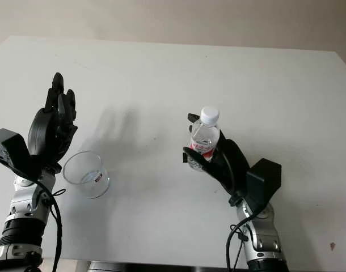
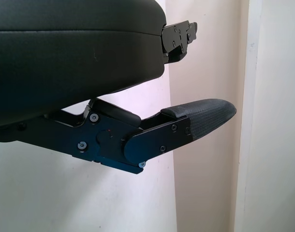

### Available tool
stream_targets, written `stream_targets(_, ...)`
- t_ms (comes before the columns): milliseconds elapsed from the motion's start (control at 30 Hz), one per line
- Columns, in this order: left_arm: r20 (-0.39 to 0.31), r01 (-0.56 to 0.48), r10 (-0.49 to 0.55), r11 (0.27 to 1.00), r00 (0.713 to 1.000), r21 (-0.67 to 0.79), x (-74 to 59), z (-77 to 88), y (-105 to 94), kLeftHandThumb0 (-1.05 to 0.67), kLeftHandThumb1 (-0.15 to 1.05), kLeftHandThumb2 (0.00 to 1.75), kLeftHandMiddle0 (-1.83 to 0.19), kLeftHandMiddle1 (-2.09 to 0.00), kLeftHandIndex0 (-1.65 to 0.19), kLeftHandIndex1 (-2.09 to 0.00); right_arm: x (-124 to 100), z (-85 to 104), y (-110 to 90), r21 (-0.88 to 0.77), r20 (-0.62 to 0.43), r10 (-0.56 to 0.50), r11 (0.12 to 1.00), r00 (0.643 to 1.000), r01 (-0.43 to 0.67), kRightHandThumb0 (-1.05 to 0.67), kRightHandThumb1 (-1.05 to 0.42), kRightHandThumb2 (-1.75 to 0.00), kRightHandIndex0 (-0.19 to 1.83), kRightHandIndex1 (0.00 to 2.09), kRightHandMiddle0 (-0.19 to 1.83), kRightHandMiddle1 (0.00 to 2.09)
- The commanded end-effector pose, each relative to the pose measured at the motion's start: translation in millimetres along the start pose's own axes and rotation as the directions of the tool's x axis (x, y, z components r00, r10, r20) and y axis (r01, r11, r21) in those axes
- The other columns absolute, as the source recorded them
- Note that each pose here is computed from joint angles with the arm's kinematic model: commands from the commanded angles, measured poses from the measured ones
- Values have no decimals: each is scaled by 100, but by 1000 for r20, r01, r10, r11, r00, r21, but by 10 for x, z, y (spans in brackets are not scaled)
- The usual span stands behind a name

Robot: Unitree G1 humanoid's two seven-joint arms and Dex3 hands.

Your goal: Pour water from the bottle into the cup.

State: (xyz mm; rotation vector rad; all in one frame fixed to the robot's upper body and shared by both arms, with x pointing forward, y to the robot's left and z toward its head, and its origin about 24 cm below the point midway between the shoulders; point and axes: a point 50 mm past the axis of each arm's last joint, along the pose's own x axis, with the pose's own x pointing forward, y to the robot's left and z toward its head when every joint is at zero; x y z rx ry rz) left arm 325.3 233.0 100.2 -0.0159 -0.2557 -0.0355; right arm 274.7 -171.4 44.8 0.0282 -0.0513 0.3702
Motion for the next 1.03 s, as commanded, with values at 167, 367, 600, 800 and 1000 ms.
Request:
stream_targets(167, 16, 0, 0, 1000, 1000, 9, 19, 38, 8, -74, 105, 75, 19, 0, 19, 0, -105, -98, -82, -83, -10, -7, 997, 1000, 6, -92, -96, -6, -19, 0, -19, 4)
stream_targets(367, 16, 2, -2, 1000, 1000, 3, 15, 30, 9, -74, 105, 74, 19, 0, 19, 0, -93, -29, -161, -215, 57, -65, 974, 996, 75, -103, -99, -6, -19, 0, -19, 0)
stream_targets(600, 16, 9, -9, 1000, 1000, 13, 37, 30, -4, -74, 105, 74, 19, 0, 19, 0, -64, 125, -201, -264, 165, -150, 946, 975, 190, -100, -99, -6, -19, 0, -19, 0)
stream_targets(800, 21, 10, -10, 1000, 1000, 10, 38, 40, -6, -74, 105, 74, 19, 0, 19, 0, -39, 197, -213, -291, 208, -143, 935, 968, 201, -97, -99, -5, -19, 0, -19, 0)
stream_targets(1000, 20, 8, -8, 1000, 1000, 17, 21, 47, 9, -73, 105, 75, 19, 0, 19, 0, -10, 204, -174, -308, 196, -118, 935, 973, 175, -95, -96, -4, -19, 0, -19, 0)
